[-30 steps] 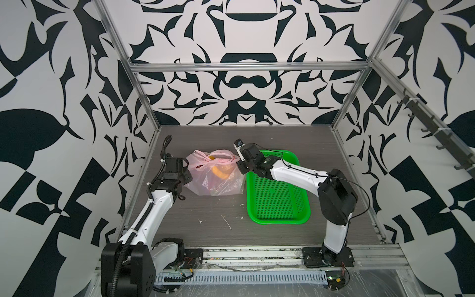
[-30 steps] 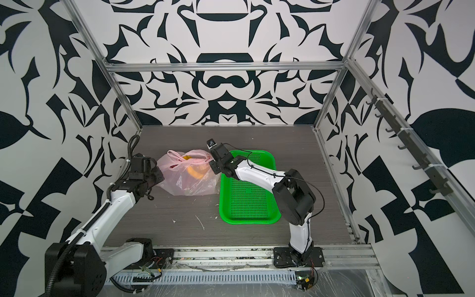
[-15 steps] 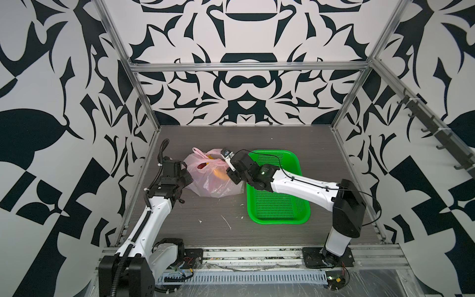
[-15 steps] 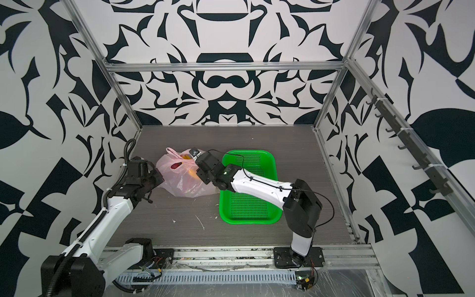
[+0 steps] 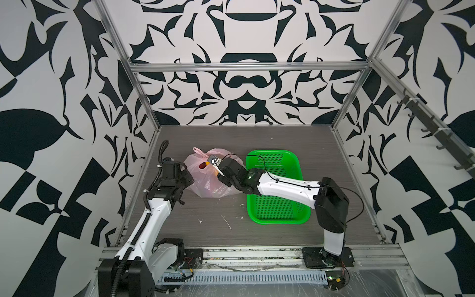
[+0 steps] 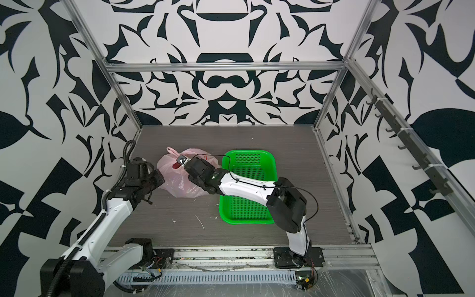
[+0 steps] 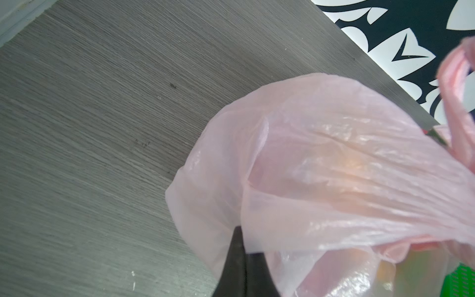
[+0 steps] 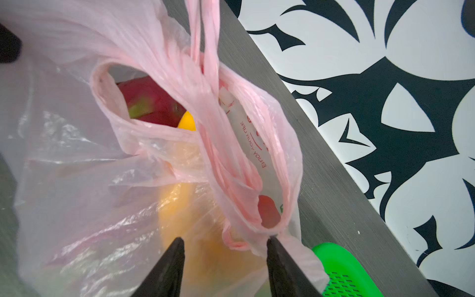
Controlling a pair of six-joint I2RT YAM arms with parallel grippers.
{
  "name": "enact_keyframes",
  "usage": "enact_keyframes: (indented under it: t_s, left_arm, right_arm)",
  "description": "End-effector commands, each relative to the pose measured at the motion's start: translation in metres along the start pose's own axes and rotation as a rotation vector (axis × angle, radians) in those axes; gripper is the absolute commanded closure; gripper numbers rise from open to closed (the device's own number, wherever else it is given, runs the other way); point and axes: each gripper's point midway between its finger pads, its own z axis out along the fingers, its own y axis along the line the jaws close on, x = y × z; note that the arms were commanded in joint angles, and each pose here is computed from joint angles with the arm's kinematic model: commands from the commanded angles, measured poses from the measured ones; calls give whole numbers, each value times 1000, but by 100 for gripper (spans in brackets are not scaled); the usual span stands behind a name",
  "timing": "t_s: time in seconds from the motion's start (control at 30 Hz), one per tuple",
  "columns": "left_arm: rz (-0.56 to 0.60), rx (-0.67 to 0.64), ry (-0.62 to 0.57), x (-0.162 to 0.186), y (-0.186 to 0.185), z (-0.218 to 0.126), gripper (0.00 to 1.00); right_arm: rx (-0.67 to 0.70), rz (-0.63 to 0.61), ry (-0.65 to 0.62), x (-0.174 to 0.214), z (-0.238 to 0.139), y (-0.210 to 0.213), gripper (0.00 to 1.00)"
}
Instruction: Untie the knot of the plastic bag and take out the fruit
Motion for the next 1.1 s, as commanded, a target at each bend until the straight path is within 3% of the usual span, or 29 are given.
enact_keyframes:
  t_s: [0.0,0.07,0.2,0.3,0.7,0.8,0.93,1.07]
  left_arm:
    - [5,0,5,4,3,-1,100]
    - [4,-3,3,4,4,-1,100]
    - [5,-15,-5,2,5,-1,100]
    - [6,-28,-13,-2,6,0,100]
    - [1,-44,-6,-3,10,5,100]
    - [4,-23,0,-2,6,4,100]
    - [15,-7,15,-2,2,3,100]
    - [26,-6,23,-2,0,4,100]
  right_arm:
    - [86,14,-115,-41,-2,-19,46]
    - [120,5,-110,-42,5,-22,51]
    - [172,27,-114,-41,2,-31,74]
    - [167,51,-110,-36,-5,-34,82]
    - [58,172,-100,-1,-33,-45,93]
    - [7,150,-92,2,-32,-40,89]
    - [-40,112,-97,-5,-29,-30,64]
    - [-41,55,-101,-10,-20,-26,46]
